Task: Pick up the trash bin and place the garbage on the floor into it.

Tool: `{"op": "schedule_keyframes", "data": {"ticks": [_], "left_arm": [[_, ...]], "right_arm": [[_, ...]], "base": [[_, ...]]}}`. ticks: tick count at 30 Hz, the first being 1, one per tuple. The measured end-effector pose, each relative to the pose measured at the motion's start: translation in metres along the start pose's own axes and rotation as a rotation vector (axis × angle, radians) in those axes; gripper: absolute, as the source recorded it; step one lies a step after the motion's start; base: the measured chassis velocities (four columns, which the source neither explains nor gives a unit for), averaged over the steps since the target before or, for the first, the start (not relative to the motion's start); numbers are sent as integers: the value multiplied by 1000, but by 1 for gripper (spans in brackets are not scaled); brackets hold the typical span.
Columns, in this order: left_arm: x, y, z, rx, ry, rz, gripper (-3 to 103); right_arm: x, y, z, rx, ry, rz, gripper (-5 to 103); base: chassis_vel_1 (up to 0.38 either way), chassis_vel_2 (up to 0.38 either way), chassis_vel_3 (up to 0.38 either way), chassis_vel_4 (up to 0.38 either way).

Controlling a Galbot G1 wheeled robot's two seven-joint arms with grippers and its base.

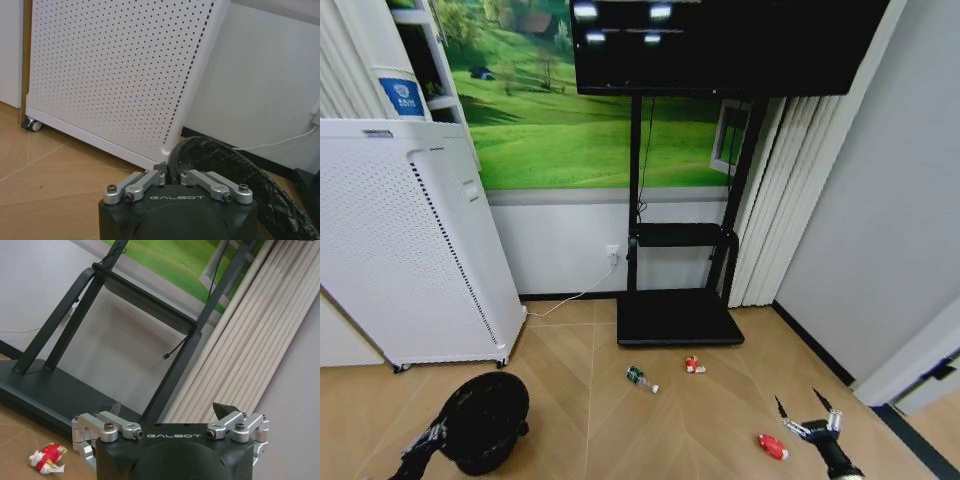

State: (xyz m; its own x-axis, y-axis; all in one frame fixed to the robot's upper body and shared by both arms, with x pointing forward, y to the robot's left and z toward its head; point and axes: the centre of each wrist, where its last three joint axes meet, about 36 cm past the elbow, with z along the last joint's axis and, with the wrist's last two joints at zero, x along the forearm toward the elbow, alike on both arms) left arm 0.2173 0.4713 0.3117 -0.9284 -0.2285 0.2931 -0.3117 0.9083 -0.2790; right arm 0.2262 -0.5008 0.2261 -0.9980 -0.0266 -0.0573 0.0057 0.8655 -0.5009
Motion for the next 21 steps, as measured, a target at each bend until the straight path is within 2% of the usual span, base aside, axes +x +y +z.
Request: {"op": "schedule_keyframes", "data": {"ticks": [12, 21], "left_arm": [[2, -1, 5, 6, -1, -1, 8], [3, -1, 8, 10, 2, -1, 8]], "right_arm": [[5, 2, 2, -10, 14, 0, 100], [6, 6, 2, -41, 21, -12, 100]], "base": [[32, 185, -24, -186], [-50, -86, 44, 63]]}}
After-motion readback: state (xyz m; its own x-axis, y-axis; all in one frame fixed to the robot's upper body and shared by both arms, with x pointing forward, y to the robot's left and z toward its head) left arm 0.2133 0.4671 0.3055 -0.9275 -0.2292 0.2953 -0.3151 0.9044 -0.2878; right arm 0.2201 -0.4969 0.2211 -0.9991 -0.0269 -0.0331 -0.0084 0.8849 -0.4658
